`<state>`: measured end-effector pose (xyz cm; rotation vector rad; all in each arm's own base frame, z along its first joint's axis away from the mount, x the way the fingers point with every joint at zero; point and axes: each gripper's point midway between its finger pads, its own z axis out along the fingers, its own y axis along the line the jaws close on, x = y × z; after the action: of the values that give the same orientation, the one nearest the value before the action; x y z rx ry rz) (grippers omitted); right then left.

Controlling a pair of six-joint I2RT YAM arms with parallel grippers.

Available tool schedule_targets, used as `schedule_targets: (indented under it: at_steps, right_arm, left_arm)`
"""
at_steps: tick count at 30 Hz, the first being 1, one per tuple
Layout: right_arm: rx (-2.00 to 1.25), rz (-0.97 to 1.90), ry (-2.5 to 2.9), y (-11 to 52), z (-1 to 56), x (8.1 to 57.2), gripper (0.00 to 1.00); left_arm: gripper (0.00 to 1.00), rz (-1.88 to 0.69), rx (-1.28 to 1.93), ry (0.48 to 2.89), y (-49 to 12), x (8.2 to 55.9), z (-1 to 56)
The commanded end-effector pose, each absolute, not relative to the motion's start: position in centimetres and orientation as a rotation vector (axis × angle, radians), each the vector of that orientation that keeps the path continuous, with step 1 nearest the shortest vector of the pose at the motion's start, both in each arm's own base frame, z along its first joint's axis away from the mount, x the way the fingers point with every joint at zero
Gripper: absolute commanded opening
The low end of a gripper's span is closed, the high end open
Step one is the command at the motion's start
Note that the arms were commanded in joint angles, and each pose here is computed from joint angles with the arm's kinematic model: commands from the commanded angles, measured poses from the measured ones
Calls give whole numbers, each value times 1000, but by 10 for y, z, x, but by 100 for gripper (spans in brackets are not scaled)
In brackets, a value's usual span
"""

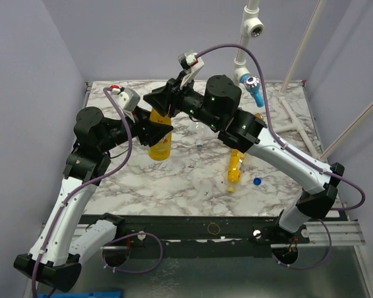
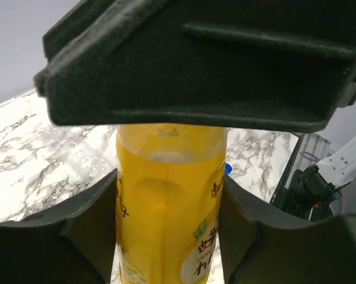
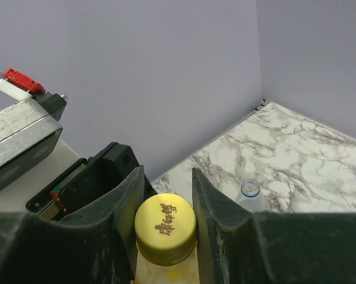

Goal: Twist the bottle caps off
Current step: Unscrew the bottle cap from the plastic bottle.

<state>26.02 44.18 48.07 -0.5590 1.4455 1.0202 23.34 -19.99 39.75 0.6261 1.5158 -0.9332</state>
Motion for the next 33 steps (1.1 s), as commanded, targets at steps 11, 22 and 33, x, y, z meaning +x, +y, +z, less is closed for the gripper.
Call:
schedule_targets:
  at_steps: [11, 22, 33]
  right_arm:
    - [-687, 1165, 1248, 428, 519, 217, 1]
    - [-1142, 1455, 878, 392, 545, 97, 1]
    - [-742, 1122, 1205, 384, 550, 188, 57]
  left_arm:
    - [4, -1123, 828, 1422, -218, 192, 405]
    - [0, -1534, 1216, 1303, -221, 101, 424]
    - [0, -1174, 1019, 1268, -222, 153, 423]
